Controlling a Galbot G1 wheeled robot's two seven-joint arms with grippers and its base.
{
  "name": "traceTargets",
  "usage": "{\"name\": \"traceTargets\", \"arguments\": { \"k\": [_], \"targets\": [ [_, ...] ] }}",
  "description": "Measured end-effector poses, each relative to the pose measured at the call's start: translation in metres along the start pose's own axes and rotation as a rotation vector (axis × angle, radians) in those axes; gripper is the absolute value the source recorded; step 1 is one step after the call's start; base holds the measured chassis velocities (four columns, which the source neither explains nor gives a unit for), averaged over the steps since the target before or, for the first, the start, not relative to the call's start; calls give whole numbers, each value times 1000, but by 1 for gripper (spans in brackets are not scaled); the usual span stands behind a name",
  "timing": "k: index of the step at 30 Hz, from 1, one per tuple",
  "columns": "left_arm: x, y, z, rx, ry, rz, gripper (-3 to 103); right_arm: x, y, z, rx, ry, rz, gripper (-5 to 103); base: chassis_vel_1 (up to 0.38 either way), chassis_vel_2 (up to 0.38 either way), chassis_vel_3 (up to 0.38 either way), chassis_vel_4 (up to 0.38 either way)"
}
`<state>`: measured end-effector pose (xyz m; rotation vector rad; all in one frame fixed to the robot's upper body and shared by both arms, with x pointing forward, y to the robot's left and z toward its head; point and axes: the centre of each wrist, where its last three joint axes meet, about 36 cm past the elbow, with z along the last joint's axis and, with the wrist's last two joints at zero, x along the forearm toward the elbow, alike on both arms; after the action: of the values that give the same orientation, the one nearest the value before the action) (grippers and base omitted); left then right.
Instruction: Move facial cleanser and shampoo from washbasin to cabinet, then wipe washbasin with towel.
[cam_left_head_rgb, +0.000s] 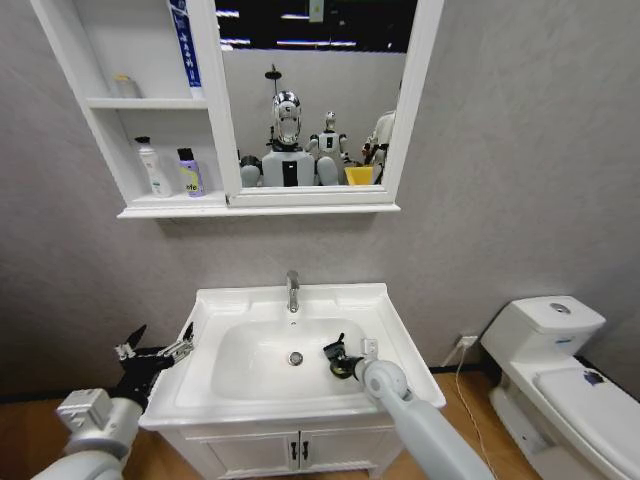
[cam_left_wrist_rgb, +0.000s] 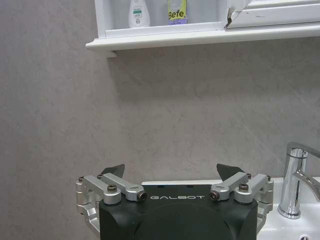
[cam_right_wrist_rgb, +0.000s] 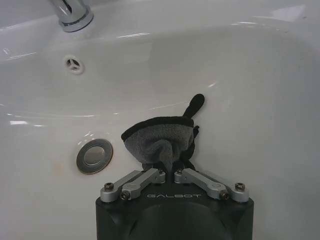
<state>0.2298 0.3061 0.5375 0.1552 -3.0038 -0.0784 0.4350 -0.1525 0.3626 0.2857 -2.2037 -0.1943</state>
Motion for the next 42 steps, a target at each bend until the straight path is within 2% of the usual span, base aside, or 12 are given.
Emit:
{"name": "traceTargets", "arguments": {
  "k": [17,22,28,42],
  "targets": [
    [0,0,0,0,0,0,100,-36,52,-6,52,51,-141,3,0,0,0,0],
    [0,0,0,0,0,0,100,-40,60,-11,59,47,-170,3,0,0,0,0],
    [0,0,0,0,0,0,100,-47,77,-18,87,52,-252,3,0,0,0,0],
    [0,0,0,0,0,0,100,-71,91,-14,117,37,-284,3,0,0,0,0]
  ]
}}
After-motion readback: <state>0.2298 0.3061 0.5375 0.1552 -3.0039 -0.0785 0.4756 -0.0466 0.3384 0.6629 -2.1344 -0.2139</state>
